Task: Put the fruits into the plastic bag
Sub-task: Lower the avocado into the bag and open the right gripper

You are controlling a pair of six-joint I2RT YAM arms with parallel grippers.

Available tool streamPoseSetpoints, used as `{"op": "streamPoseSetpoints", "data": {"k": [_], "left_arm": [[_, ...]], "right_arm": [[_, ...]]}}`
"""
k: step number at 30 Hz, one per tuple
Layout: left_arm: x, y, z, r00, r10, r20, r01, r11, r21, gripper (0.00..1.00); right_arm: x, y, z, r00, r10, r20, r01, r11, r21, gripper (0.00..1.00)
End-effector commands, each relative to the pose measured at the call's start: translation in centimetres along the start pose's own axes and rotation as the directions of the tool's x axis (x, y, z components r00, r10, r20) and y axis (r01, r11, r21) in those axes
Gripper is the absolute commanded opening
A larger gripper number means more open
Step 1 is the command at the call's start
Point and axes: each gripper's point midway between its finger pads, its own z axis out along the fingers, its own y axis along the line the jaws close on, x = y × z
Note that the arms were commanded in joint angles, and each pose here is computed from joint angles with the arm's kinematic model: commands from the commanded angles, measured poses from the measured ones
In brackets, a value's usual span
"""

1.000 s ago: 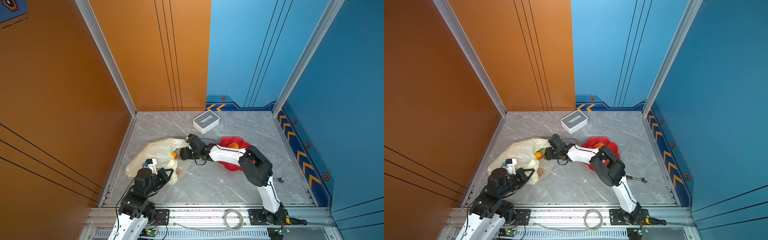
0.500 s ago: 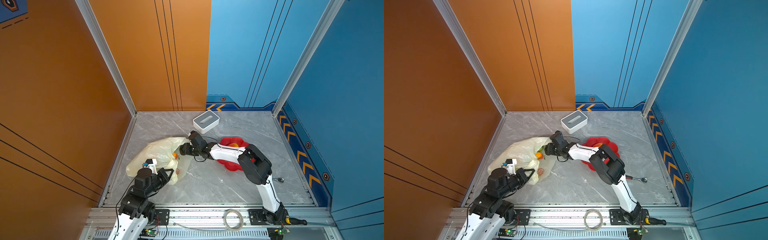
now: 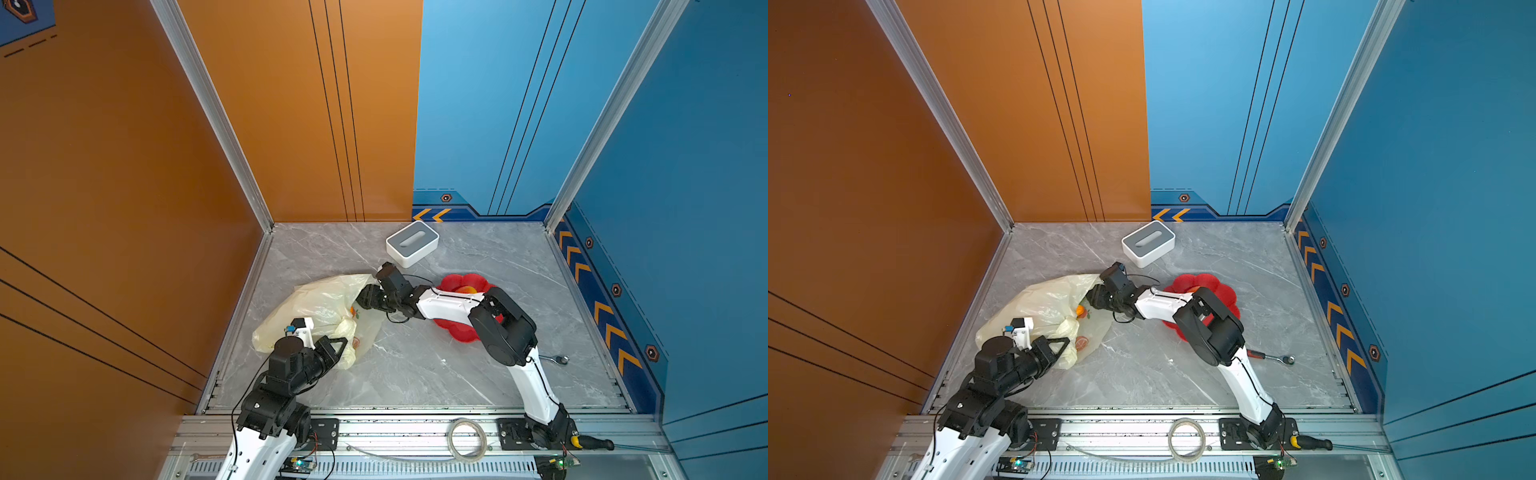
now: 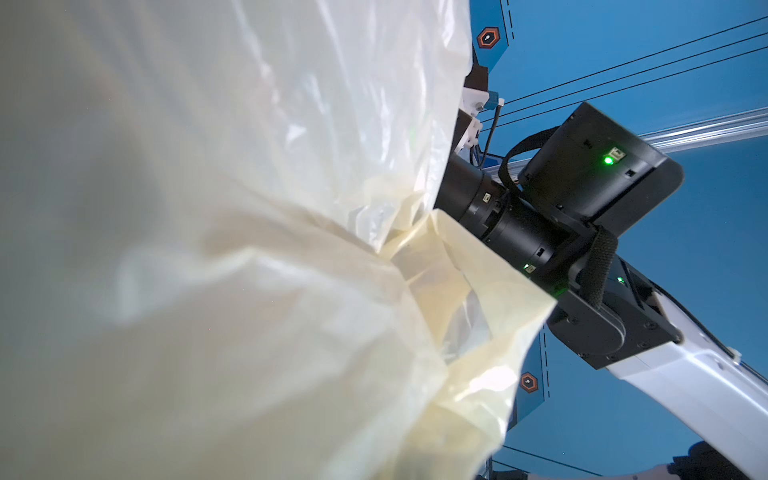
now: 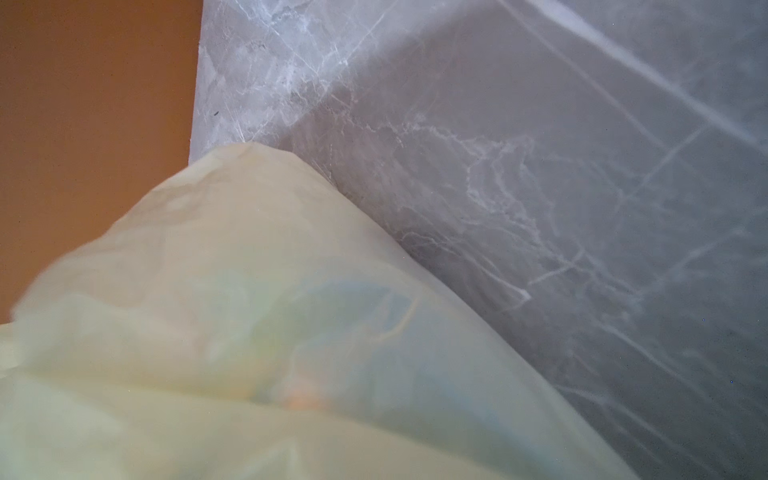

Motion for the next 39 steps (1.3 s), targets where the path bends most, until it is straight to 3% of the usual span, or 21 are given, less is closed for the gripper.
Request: {"op": "streamPoseSetpoints", "data": {"k": [1, 17, 27, 32, 39], "left_arm": [[-0.4, -0.8, -0.3, 1.000, 0.001, 0.015, -0.002, 0.999, 0.034, 0.00], [-0.4, -0.7, -0.4, 1.000, -0.004, 0.019, 0.003, 0.999, 0.036, 0.00], [-0.4, -0.6, -0.3, 1.000, -0.005, 0.023, 0.005, 0.999, 0.037, 0.00], [-0.4, -0.9, -0.5, 1.000, -0.005, 0.024, 0.004, 0.999, 0.044, 0.00], [-0.5, -0.9, -0.6, 1.000, -0.004, 0.030, 0.002, 0.999, 0.043, 0.00]], "right_arm": [[-1.4, 1.7, -0.5, 0.999, 0.000, 0.032, 0.002, 0.999, -0.049, 0.66], [-1.5, 5.7, -2.3, 1.000, 0.008, 0.030, -0.001, 0.972, -0.234, 0.67], [-0.8, 7.4, -5.7, 0.999, -0.027, 0.031, 0.035, 0.962, -0.272, 0.66], [0.1, 8.3, -6.9, 0.998, -0.060, -0.018, 0.052, 0.951, -0.305, 0.66], [2.1, 8.7, -8.7, 0.975, -0.123, -0.186, 0.059, 0.947, -0.316, 0.66]]}}
